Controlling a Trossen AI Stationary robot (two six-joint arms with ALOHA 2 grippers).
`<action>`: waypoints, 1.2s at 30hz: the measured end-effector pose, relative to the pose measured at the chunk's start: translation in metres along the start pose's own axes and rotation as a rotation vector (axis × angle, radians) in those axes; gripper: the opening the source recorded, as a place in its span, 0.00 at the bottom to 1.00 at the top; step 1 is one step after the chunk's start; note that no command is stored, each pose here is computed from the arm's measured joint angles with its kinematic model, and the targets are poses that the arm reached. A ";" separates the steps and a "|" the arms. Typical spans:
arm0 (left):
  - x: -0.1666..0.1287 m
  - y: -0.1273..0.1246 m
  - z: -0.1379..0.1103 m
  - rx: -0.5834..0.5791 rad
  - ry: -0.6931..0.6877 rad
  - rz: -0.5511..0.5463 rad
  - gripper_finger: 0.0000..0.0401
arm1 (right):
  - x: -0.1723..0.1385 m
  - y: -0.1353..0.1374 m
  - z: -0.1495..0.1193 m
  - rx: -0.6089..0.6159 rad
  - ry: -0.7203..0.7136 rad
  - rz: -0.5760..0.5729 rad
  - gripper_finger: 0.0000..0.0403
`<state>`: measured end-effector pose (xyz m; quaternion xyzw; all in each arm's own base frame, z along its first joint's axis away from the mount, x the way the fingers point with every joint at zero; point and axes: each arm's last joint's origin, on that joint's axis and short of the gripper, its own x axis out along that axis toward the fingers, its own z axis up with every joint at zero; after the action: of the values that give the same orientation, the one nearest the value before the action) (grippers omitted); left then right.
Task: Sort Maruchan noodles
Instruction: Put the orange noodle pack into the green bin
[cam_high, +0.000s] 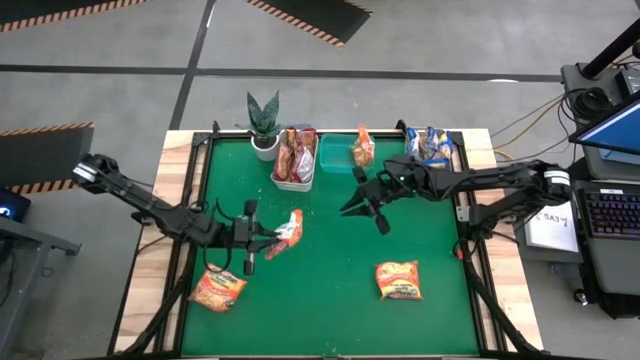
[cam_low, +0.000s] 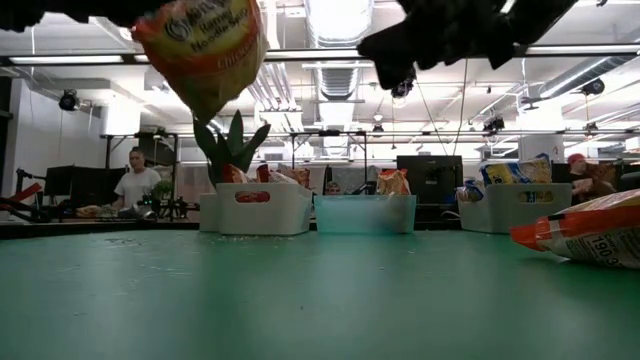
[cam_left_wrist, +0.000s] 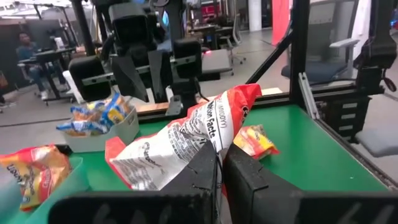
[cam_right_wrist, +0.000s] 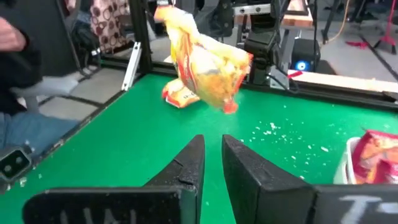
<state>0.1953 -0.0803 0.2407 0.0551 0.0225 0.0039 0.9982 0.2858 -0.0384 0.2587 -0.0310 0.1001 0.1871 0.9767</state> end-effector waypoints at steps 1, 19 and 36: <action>0.000 0.001 -0.001 -0.001 0.001 -0.001 0.00 | 0.003 -0.002 0.000 0.012 -0.009 0.000 0.12; 0.006 0.000 -0.011 -0.032 0.039 -0.061 0.00 | 0.086 -0.019 0.043 -0.110 0.090 0.111 0.49; 0.012 0.001 -0.015 -0.050 0.057 -0.034 0.00 | 0.121 -0.022 0.059 -0.234 0.236 0.205 0.66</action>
<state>0.2070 -0.0776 0.2252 0.0296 0.0520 -0.0111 0.9982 0.4154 -0.0093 0.2922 -0.1558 0.1942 0.2913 0.9237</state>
